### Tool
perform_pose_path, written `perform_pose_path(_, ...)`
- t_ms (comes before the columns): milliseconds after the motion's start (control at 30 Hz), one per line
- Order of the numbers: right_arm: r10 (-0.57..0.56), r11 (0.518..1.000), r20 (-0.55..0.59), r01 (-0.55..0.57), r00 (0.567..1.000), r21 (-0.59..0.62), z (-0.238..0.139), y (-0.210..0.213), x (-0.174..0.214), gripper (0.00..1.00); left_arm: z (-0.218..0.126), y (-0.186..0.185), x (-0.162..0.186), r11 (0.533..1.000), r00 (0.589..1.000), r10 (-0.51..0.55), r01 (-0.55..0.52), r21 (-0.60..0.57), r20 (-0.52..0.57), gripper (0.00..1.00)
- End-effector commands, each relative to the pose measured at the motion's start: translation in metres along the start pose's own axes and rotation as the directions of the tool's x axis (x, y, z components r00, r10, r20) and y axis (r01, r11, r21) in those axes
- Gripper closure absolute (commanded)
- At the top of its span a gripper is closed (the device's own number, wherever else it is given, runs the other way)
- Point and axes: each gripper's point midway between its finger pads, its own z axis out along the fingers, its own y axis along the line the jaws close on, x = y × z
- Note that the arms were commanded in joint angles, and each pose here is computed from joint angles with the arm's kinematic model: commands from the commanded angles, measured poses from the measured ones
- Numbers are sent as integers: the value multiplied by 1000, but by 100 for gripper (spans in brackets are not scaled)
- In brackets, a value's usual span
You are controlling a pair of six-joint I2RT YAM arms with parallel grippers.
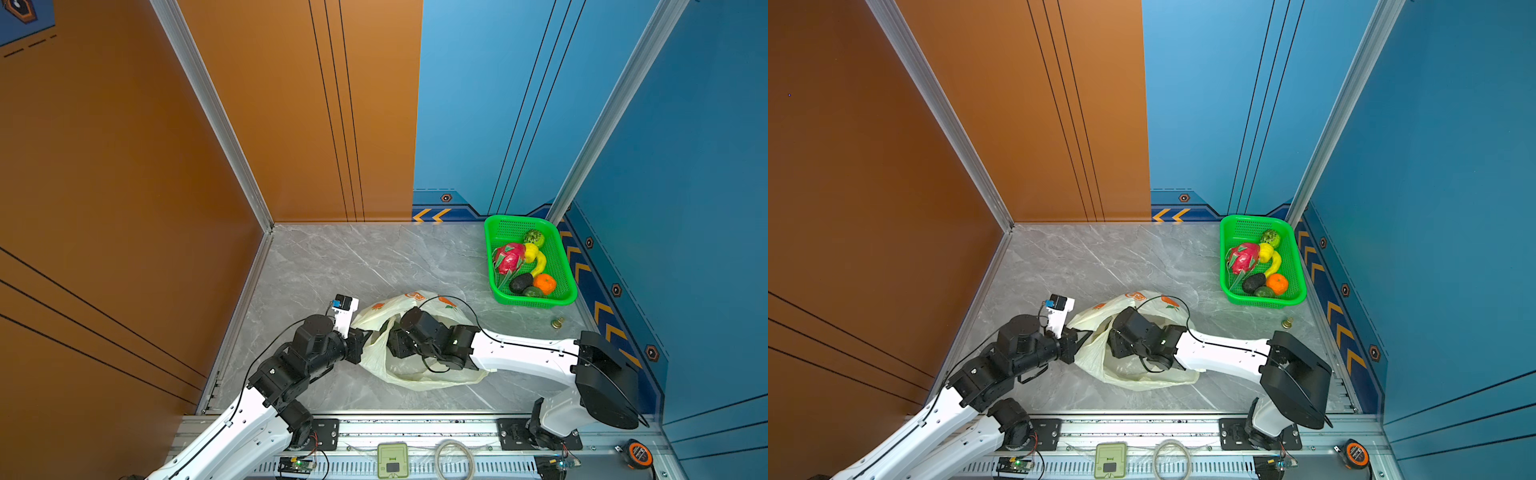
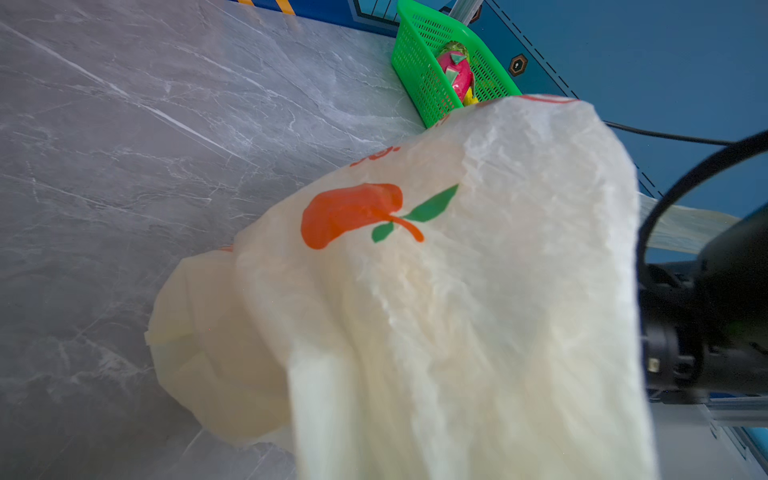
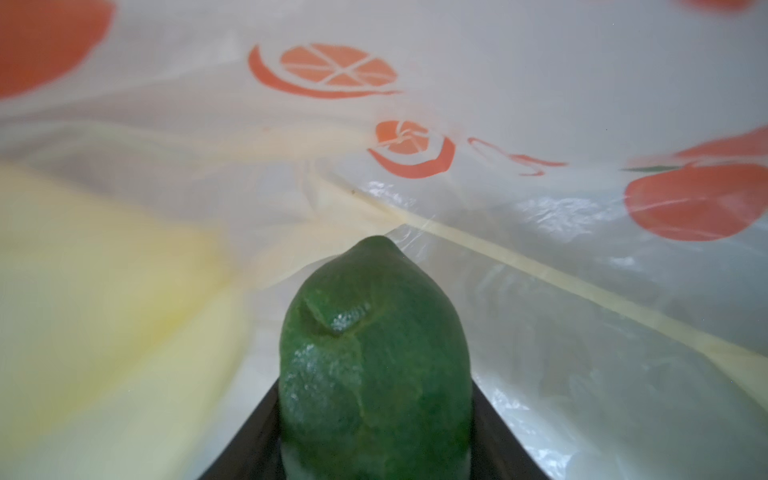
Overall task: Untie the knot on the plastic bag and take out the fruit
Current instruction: 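Lift the lime out of the bag and carry it to the basket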
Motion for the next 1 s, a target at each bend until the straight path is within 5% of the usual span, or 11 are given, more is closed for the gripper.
perform_pose_path(0, -27, 1000, -81, 26, 996, -5, -11, -2, 21, 56, -2, 14, -8, 996, 1000, -11, 12, -90, 18, 100)
perform_pose_path(500, -243, 968, -194, 251, 950, 15, -37, 24, 63, 57, 1, 25, -37, 979, 997, -18, 32, -202, 73, 100)
perform_pose_path(967, -349, 937, -117, 348, 930, -35, -82, 61, 26, 57, 14, 25, -33, 969, 999, 29, -39, -245, -43, 100)
